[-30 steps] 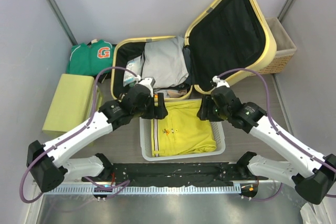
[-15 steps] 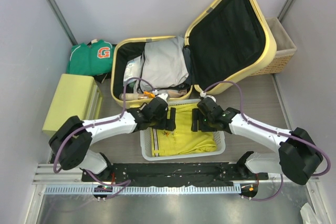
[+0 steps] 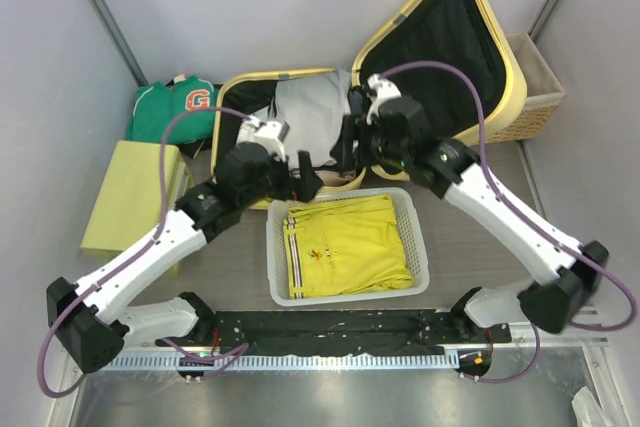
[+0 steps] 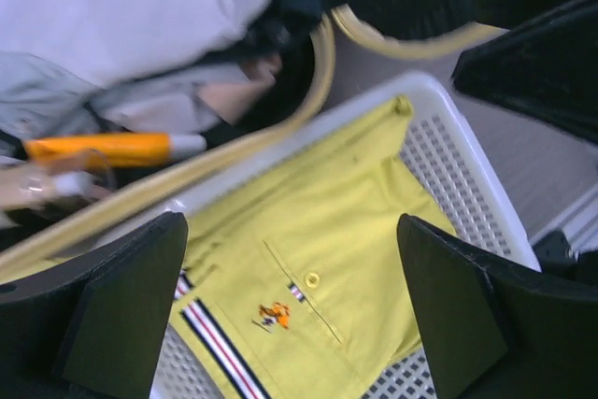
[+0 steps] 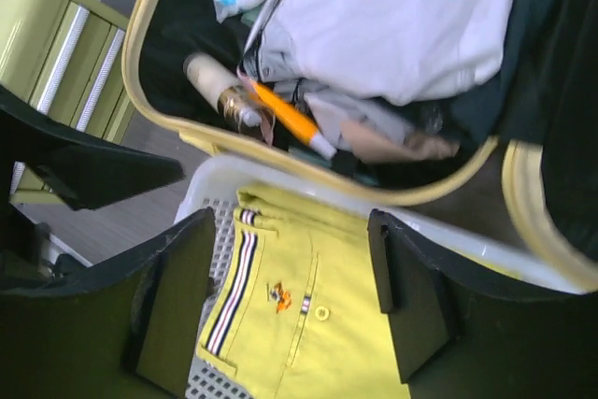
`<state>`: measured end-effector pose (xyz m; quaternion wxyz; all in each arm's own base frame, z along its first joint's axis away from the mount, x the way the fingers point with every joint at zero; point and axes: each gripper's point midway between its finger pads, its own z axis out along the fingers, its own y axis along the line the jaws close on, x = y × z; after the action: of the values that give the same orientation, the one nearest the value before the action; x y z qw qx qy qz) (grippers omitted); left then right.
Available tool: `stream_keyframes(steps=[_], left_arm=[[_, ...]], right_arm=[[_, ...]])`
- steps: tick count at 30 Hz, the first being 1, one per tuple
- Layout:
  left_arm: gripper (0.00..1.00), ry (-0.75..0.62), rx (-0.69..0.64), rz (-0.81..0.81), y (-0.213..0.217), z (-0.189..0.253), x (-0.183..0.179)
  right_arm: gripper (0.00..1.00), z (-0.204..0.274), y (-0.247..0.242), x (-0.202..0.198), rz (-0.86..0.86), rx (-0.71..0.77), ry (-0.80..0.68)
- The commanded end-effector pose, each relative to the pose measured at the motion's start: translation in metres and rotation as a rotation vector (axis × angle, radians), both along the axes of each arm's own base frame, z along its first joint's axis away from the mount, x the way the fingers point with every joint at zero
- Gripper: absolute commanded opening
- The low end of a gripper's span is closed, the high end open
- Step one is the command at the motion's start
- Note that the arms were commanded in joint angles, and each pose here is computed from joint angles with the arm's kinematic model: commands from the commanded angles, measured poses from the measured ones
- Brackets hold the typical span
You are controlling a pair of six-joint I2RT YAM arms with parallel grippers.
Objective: Open, take out, and arrange the luggage
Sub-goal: Place the clothes in the bin, then pick up the clothes from the luggage.
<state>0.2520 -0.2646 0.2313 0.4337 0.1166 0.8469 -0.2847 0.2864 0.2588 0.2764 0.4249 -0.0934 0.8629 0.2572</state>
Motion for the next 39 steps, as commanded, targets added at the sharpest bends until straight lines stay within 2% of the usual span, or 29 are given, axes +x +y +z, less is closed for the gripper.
stream_keyframes(steps=[1,2,3,4,5,6,8,9,12,20,32,36,39], left_arm=[[1.0,0.002,0.029,0.028,0.043,0.015,0.025],[1.0,-0.005,0.019,0.073,0.061,0.023,0.04],[1.0,0.017,0.026,0.09,0.069,0.019,0.045],[1.0,0.02,0.01,0.085,0.072,0.025,0.049],[1.0,0.02,0.013,0.119,0.086,0.026,0.058],[1.0,0.037,0.018,0.13,0.09,0.022,0.064],[1.0,0.046,-0.01,0.136,0.095,0.026,0.073],[1.0,0.055,-0.021,0.136,0.096,0.025,0.076],[1.0,0.098,-0.043,0.139,0.098,0.019,0.09],[0.99,0.164,-0.071,0.155,0.102,0.005,0.115],[1.0,0.221,-0.068,0.179,0.114,-0.016,0.119],[1.0,0.229,-0.068,0.178,0.116,-0.019,0.117],[1.0,0.237,-0.058,0.183,0.12,-0.023,0.117]], right_arm=[[0.7,0.01,0.01,0.064,0.046,-0.034,-0.031],[0.69,-0.011,0.016,0.083,0.05,-0.055,0.017],[0.68,0.006,0.015,0.103,0.046,-0.024,-0.015],[0.67,0.004,0.015,0.114,0.044,-0.03,-0.009],[0.68,-0.018,0.018,0.13,0.04,-0.055,0.03],[0.68,-0.003,0.017,0.144,0.034,-0.048,-0.01],[0.68,-0.03,0.016,0.164,0.02,-0.092,0.039],[0.67,-0.021,0.014,0.176,0.007,-0.09,0.016],[0.67,-0.035,0.006,0.198,-0.024,-0.139,0.035],[0.67,-0.067,-0.001,0.223,-0.033,-0.172,0.079],[0.67,-0.1,0.006,0.248,-0.009,-0.185,0.099],[0.66,-0.1,0.004,0.25,-0.031,-0.196,0.103],[0.67,-0.073,0.006,0.244,-0.032,-0.179,0.062]])
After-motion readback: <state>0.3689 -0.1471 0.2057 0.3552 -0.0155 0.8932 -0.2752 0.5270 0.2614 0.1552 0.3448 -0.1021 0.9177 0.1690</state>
